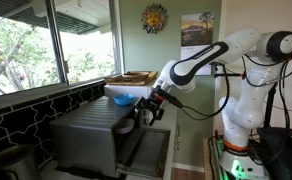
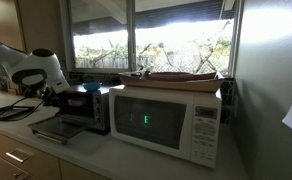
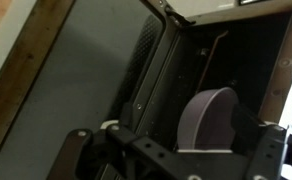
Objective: Remove the blue bowl from the microwave, put it on the left microwave and then put the purple bowl in the left microwave
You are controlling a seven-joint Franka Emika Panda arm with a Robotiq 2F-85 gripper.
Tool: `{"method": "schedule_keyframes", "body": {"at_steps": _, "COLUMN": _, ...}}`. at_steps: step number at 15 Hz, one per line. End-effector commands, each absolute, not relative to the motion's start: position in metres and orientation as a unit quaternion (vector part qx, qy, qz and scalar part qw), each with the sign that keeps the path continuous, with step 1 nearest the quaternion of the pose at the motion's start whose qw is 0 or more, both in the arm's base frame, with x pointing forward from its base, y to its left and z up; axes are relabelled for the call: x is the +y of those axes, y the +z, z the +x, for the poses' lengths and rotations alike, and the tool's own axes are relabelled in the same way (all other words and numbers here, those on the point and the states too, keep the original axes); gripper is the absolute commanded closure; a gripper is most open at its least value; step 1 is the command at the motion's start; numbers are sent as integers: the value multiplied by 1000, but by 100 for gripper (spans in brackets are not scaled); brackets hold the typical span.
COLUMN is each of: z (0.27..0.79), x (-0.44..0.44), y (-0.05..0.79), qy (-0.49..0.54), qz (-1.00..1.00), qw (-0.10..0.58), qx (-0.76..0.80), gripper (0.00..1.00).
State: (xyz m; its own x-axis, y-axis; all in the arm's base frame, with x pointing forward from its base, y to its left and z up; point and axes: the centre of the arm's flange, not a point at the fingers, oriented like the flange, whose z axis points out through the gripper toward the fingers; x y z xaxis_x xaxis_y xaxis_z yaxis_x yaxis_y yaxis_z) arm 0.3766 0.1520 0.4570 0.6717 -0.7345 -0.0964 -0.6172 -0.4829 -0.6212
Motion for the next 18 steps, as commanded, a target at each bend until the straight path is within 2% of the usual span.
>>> {"method": "schedule_keyframes", "body": {"at_steps": 1, "z": 355, "x": 128, "y": 497, "qy": -70, "qz": -905, "qw": 270, "qx": 322, "gripper": 0}}
{"method": "schedule_keyframes", "body": {"at_steps": 10, "z": 330, "x": 130, "y": 588, "qy": -53, "qz": -980, "qw": 133, "qx": 137, "gripper": 0}}
{"method": "schedule_keyframes", "body": {"at_steps": 18, "z": 331, "x": 143, "y": 633, "qy": -163, "qz": -985, "qw": 42, "qx": -21, "gripper": 0}}
